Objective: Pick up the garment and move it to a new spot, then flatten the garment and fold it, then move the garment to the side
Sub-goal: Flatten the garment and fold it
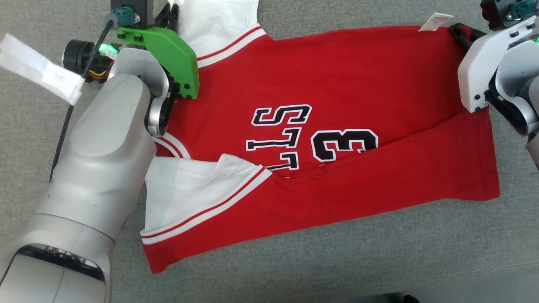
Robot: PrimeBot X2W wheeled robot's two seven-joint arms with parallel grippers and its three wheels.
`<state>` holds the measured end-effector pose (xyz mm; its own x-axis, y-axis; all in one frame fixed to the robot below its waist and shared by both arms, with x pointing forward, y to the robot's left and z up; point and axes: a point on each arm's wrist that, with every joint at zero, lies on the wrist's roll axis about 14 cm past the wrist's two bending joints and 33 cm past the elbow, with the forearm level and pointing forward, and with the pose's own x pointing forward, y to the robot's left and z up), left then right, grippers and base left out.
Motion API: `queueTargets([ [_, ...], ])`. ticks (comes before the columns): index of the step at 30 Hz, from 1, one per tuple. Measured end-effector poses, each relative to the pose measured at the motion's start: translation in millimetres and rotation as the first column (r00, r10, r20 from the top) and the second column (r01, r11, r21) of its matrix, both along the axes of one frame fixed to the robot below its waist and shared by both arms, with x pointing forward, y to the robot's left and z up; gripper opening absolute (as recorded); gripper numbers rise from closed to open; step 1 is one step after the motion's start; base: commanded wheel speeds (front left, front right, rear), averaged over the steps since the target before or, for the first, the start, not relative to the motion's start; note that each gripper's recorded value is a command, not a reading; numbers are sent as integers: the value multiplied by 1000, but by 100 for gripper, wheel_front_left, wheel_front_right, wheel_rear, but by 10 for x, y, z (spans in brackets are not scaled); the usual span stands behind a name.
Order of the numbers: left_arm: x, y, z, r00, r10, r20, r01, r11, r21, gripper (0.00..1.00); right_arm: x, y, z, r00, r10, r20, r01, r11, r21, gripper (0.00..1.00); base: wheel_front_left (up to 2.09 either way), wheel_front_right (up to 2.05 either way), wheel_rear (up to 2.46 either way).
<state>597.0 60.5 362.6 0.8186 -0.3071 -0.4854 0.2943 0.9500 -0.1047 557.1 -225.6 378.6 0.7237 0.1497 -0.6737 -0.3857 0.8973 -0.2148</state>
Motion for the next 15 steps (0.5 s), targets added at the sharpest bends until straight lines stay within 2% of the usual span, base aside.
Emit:
queueTargets([
  [8,-5,100,446,973,61,221,-46,996,-73,0,-85,52,122,996,-5,86,1,999,51,0,0,0,0],
  [15,-312,177,664,947,71,313,-34,992,-122,0,-133,67,330,976,1,220,-19,997,80,0,0,0,0],
])
